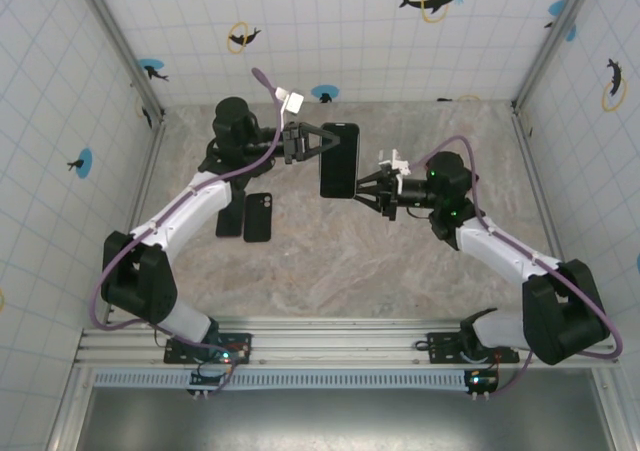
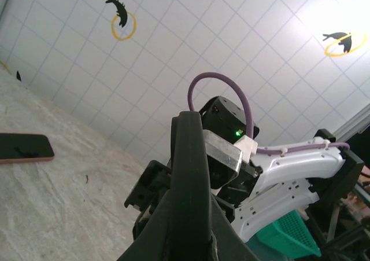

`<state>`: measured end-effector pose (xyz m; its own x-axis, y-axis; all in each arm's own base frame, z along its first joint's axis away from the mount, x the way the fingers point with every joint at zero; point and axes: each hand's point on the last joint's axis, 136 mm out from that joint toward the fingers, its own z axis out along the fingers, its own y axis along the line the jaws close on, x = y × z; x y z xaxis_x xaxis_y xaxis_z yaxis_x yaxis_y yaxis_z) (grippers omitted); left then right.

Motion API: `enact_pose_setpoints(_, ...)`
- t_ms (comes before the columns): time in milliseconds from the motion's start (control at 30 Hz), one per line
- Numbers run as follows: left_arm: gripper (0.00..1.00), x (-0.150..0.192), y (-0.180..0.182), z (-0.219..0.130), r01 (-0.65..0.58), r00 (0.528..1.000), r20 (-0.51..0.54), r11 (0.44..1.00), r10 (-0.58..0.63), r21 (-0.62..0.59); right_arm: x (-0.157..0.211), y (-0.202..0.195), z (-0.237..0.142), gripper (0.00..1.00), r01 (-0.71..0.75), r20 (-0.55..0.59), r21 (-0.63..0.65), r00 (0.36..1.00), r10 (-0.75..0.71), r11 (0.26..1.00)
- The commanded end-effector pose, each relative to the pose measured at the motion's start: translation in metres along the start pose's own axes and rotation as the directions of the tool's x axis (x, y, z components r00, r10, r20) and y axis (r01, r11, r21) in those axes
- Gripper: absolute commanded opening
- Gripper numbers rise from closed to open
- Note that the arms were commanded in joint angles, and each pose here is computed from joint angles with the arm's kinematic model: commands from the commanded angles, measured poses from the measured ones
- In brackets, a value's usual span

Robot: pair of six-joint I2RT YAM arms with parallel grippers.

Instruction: Take the phone out of the phone case

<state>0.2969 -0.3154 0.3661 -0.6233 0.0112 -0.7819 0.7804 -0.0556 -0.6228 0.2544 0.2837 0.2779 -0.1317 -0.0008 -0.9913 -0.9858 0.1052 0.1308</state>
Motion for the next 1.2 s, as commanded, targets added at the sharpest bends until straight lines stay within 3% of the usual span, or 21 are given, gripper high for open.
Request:
enact_pose_setpoints(0,0.0,-0.003,-0.003,0.002,0.011,0.999,0.044,1.0,-0.011,0.002,-0.041,0.012,-0.003,0.22,0.059,0.144,-0.005,0.988,-0.058,0.998)
enact_pose_setpoints(167,0.0,-0.007,0.002,0.001,0.035,0.996,0.083,0.999,-0.031,-0.042,-0.048,0.013,-0.005,0.26,-0.049,0.199,-0.025,0.979,0.053,0.998)
enact_pose_setpoints(300,0.0,-0.02,0.018,-0.008,0.113,0.971,0.224,0.985,-0.081,-0.133,-0.05,0.008,-0.008,0.32,-0.191,0.263,-0.012,0.946,0.187,0.982)
enact_pose_setpoints(433,0.0,-0.032,0.028,-0.019,0.234,0.905,0.388,0.966,-0.174,-0.114,-0.049,-0.004,-0.011,0.36,-0.385,0.335,0.0,0.869,0.363,0.923)
enact_pose_setpoints(567,0.0,-0.035,0.035,-0.025,0.32,0.844,0.47,0.946,-0.258,-0.057,-0.052,-0.004,-0.017,0.38,-0.514,0.411,-0.053,0.77,0.488,0.856)
enact_pose_setpoints(733,0.0,-0.026,0.044,-0.026,0.397,0.786,0.508,0.917,-0.351,0.02,-0.046,-0.002,-0.009,0.38,-0.61,0.418,-0.099,0.692,0.589,0.786)
enact_pose_setpoints(1033,0.0,-0.017,0.053,-0.008,0.448,0.776,0.471,0.892,-0.42,0.056,-0.046,-0.021,-0.015,0.33,-0.712,0.49,-0.114,0.567,0.663,0.693)
enact_pose_setpoints(1167,0.0,-0.01,0.065,-0.005,0.489,0.77,0.459,0.872,-0.443,0.019,-0.048,-0.022,-0.014,0.23,-0.718,0.494,-0.126,0.553,0.671,0.685)
